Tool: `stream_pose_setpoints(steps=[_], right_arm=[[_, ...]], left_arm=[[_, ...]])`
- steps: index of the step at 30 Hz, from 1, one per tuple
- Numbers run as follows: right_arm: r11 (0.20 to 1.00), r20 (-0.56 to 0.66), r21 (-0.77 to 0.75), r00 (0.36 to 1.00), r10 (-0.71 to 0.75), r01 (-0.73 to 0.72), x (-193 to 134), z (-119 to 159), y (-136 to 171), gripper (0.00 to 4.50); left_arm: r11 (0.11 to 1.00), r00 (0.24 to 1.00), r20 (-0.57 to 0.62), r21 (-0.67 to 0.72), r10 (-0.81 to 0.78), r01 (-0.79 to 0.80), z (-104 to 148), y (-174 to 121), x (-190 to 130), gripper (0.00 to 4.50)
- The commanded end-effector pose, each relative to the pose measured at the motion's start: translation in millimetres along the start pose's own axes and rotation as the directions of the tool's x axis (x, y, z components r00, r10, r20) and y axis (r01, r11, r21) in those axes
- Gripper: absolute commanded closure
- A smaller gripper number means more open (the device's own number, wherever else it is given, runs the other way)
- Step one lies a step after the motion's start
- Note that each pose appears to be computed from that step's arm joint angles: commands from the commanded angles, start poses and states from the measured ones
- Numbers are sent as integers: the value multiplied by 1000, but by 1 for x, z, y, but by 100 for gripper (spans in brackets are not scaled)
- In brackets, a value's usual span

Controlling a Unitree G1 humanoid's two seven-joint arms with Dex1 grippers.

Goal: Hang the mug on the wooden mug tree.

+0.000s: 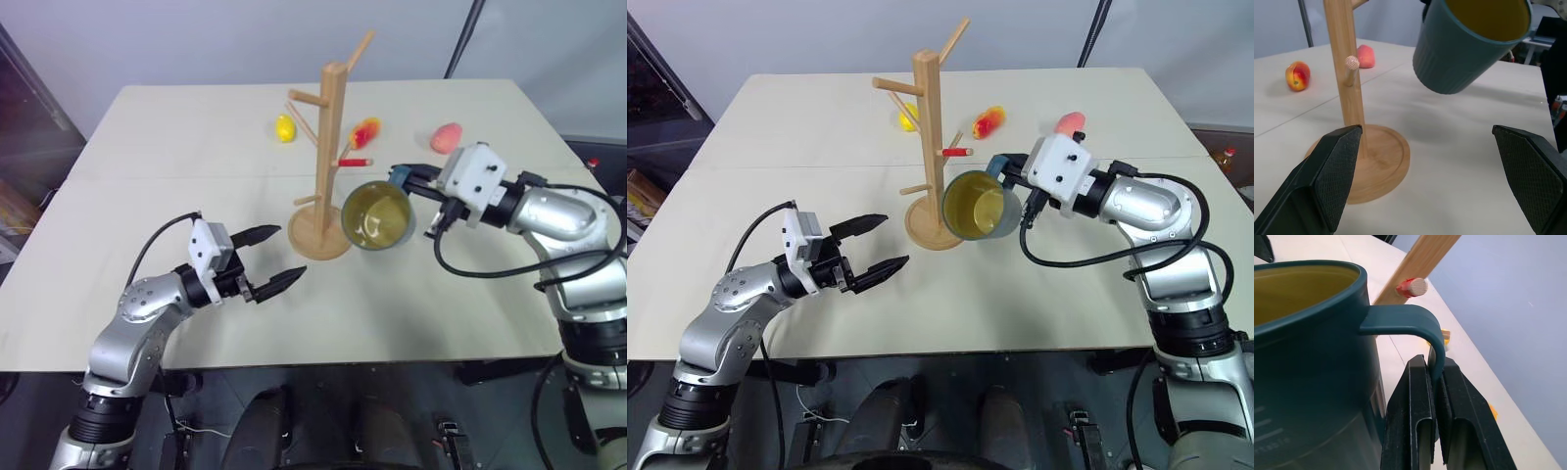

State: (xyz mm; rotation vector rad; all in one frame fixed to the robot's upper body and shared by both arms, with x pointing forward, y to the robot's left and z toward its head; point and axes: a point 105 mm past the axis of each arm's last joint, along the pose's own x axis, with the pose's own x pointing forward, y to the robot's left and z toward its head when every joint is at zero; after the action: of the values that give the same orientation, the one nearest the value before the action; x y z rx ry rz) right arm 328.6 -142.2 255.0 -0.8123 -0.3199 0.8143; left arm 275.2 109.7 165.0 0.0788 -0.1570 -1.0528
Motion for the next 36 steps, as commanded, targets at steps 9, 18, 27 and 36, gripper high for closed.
stream_pose_setpoints(steps=[9,18,27,36], right_arm=[[995,14,-95,1000,12,-10,16,18,-19,448],[991,8,-129,999,36,-35,22,21,-20,448],[987,10,-152,998,56,-54,26,28,-19,448],[983,-4,-170,998,69,-69,33,27,-19,448]], left_arm=[[995,997,56,88,-61,56,36,-6,3,0],[993,996,60,101,-70,63,40,-4,3,0],[992,995,66,101,-77,70,40,-4,5,0],[992,993,87,102,-79,70,46,-4,7,0]])
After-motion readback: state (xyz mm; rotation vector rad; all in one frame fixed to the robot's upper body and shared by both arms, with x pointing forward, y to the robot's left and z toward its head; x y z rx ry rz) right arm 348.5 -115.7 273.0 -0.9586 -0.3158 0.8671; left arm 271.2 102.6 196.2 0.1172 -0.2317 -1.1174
